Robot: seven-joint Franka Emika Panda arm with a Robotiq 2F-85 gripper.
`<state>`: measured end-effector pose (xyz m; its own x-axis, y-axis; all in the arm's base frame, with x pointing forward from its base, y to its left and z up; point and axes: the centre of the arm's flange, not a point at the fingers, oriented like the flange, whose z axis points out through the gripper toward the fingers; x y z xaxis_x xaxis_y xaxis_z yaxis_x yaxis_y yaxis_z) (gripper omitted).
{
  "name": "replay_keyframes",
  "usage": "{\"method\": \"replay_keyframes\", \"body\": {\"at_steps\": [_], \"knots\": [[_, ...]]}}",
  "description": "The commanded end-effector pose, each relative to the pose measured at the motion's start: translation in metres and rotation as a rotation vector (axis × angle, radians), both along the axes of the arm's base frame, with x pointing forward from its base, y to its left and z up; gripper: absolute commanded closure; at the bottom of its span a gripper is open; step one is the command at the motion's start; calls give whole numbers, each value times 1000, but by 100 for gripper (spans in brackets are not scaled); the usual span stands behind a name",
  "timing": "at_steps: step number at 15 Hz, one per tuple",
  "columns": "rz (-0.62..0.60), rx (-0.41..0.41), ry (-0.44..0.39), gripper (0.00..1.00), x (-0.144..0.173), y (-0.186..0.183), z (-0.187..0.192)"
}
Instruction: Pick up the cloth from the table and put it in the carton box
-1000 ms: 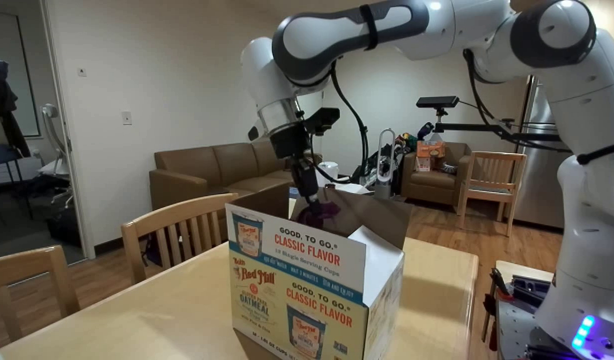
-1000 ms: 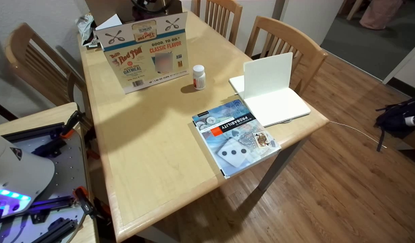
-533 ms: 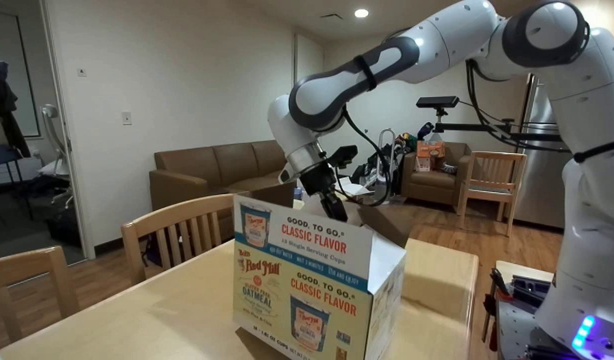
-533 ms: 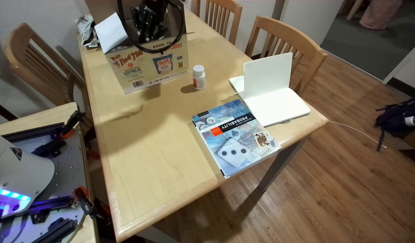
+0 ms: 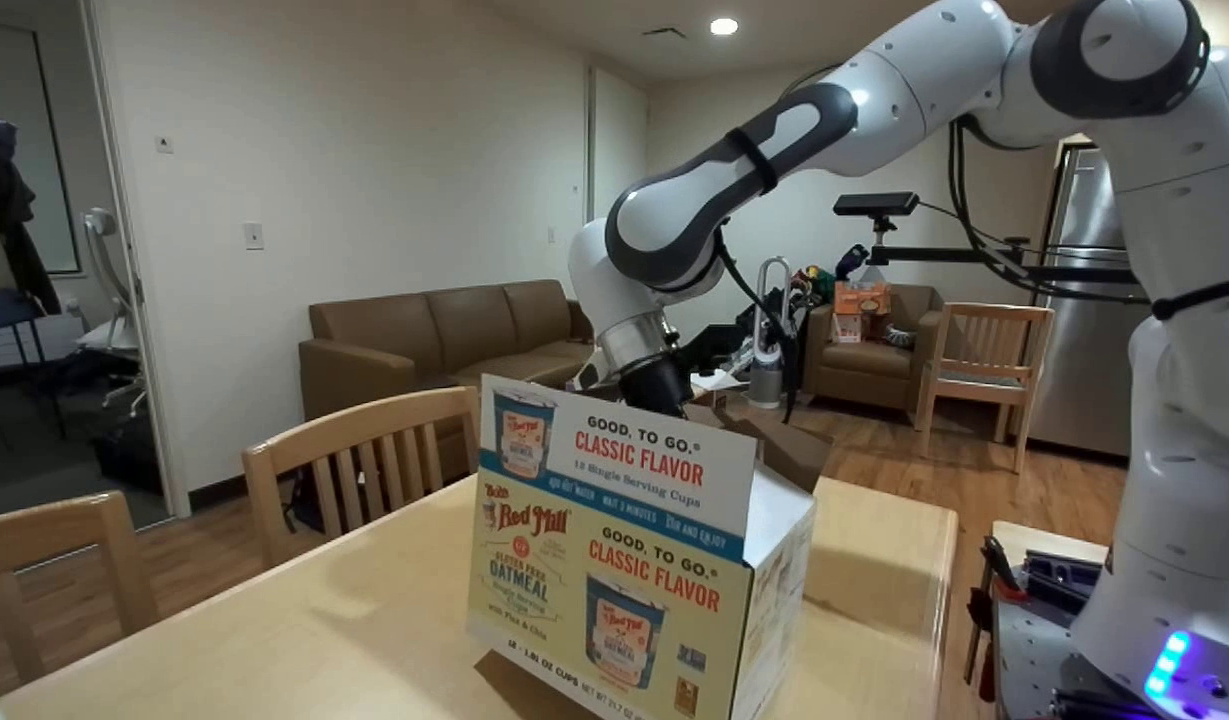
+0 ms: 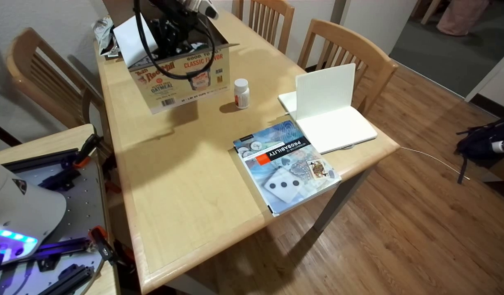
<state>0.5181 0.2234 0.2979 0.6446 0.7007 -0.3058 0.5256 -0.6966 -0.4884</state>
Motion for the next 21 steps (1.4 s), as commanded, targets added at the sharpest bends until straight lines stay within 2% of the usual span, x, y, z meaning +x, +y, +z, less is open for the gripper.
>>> {"method": "replay_keyframes", "body": {"at_steps": [1, 4, 5, 7, 16, 18, 21], "knots": [[36, 82, 1, 96, -20, 9, -14], [58, 117, 12, 96, -25, 24, -16], [67, 112, 14, 69, -26, 25, -17], [65, 96, 25, 62, -29, 23, -21], [113, 46, -19, 5, -18, 35, -12], [123, 41, -28, 0, -14, 39, -8], [133, 27, -54, 0, -4, 44, 3]]}}
